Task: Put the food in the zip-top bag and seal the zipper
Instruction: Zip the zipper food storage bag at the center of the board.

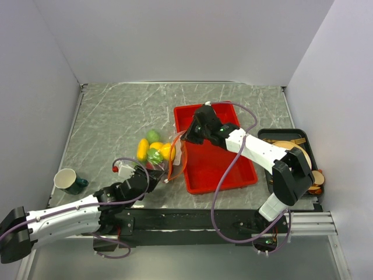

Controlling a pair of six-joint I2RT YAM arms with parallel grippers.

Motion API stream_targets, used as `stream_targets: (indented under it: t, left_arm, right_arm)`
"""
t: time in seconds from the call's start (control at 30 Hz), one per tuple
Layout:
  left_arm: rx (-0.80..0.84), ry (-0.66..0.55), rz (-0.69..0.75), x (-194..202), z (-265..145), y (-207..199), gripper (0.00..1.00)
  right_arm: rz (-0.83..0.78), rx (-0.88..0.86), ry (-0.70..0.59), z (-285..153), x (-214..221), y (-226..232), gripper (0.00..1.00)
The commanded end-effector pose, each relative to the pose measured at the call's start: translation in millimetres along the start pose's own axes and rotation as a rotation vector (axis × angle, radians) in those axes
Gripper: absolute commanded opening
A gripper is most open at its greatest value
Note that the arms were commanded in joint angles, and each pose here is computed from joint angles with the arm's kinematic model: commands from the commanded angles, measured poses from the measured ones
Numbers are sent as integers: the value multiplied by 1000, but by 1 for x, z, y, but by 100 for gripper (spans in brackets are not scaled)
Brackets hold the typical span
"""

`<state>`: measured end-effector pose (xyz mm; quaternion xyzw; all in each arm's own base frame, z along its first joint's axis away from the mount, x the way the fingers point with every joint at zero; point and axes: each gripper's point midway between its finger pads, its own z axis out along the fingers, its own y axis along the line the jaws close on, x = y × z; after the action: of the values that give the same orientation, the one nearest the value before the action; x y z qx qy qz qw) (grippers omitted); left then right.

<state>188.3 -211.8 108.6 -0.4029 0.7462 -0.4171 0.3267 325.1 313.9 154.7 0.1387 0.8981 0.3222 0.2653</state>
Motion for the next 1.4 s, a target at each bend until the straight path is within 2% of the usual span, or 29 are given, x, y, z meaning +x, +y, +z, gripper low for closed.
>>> stream_targets:
  t: [0.0,0.17,0.23,0.27,0.3,0.47,0.5,0.53,0.7,0.8,0.83,0.87,0.9,0.93,0.97,1.0,1.03,1.07,1.1,1.2,1.23,1.37]
  left_arm:
    - [50,-8,-11,-3,-5,-21,26]
    - [48,-13,-19,-5,-7,-20,28]
    - [52,-19,-28,-7,-9,-21,26]
    - [52,-19,-30,-8,-8,-19,23]
    - [54,-17,-31,-8,-9,-20,15]
    - [40,-3,-31,-6,-10,-17,13]
    - [46,1,-28,-5,-10,-18,4]
    - [46,5,-21,-4,-10,-18,1]
    - [61,0,11,-4,-11,-26,1]
    - [69,-28,51,-9,-12,-34,1]
    - [83,-30,53,-9,-13,-40,1]
    - [93,-38,56,-11,-14,-44,1]
    - [93,-43,70,-11,-14,-45,1]
    - [100,-48,70,-12,-14,-49,1]
    - [103,-50,72,-12,-14,-51,1]
    - [107,-54,86,-12,-13,-53,1]
    - [115,-53,87,-12,-13,-55,1]
    - [127,-56,84,-12,-13,-59,1]
    - [126,-55,95,-10,-12,-59,1]
    - [130,-55,103,-8,-9,-62,1]
    - [133,-57,102,-8,-8,-63,1]
    - [133,-56,107,-5,-5,-64,1]
  right_arm:
    - [-32,-36,-68,-12,-21,18,0]
    - [-56,-33,-57,-6,-24,24,0]
    - [-53,-35,-54,-4,-25,24,0]
    - [-51,-42,-57,-4,-27,26,0]
    - [-52,-44,-55,-4,-26,27,0]
    - [-49,-43,-59,-2,-29,30,0]
    - [-46,-45,-60,-2,-30,30,0]
    - [-45,-47,-59,-1,-30,30,0]
    - [-67,-73,-62,-1,-36,39,3]
    - [-117,-88,-22,11,-44,48,12]
    - [-123,-54,4,12,-44,41,22]
    - [-143,-41,-20,9,-55,47,25]
    - [-146,-17,-37,5,-60,43,34]
    - [-147,-7,-65,-1,-66,40,57]
    - [-139,23,-76,-4,-65,26,67]
    - [-138,5,-147,-28,-77,32,71]
    - [-137,-6,-191,-38,-82,31,80]
    - [-136,22,-206,-43,-80,16,82]
    - [-133,6,-261,-66,-86,20,82]
    - [-119,-29,-248,-91,-69,12,79]
    - [-103,-68,-206,-96,-56,16,73]
    - [-81,-117,-94,-109,2,4,69]
